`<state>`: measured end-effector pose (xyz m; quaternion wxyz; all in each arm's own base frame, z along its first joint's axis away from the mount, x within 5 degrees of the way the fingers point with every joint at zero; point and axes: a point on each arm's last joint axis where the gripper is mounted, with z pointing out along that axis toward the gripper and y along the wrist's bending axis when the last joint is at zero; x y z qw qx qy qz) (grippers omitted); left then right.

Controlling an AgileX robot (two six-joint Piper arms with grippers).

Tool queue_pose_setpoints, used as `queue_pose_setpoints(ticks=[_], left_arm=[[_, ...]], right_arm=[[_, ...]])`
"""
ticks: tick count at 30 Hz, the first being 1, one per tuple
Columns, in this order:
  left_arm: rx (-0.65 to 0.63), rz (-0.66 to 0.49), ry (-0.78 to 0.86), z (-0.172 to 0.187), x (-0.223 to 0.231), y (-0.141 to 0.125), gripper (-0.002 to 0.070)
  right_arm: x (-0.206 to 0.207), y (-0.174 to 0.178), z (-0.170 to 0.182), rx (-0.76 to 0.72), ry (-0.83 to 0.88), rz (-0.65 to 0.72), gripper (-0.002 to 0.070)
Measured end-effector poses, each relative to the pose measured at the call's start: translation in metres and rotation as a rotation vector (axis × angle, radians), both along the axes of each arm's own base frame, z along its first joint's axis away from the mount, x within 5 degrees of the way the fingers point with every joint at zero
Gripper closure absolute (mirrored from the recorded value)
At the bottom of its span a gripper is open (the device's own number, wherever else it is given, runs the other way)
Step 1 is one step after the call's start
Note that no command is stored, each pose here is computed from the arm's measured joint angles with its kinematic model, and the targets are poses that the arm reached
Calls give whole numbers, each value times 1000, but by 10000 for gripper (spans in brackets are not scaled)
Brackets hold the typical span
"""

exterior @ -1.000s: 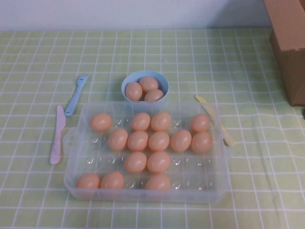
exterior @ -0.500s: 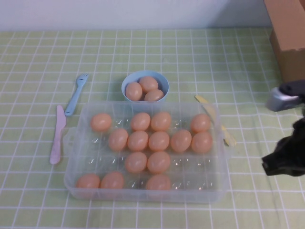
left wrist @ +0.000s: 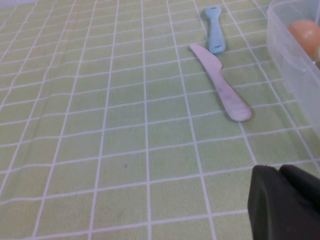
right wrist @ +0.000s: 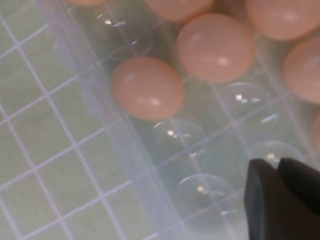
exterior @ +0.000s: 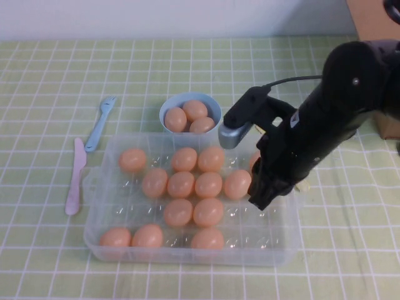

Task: Take an egg out of the egg box
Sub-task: Pick up the egg from the plastic box

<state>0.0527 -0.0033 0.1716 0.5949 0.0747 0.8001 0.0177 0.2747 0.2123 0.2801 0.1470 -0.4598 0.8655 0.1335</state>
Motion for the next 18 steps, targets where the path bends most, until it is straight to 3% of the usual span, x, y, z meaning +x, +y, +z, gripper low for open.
queue_pose_setpoints(ticks=[3, 8, 10, 13, 18], left_arm=[[0, 0, 0, 0, 0, 0, 680], [0, 0, 0, 0, 0, 0, 680], [0, 0, 0, 0, 0, 0, 680], [0, 0, 0, 0, 0, 0, 680], [0, 0, 0, 0, 0, 0, 680]], right_arm=[[15, 10, -4, -15, -51, 116, 589], [30, 20, -13, -59, -152, 387, 319], [34, 23, -18, -80, -193, 506, 245], [41, 27, -27, -95, -238, 603, 195], [53, 34, -40, -116, -271, 681, 178]])
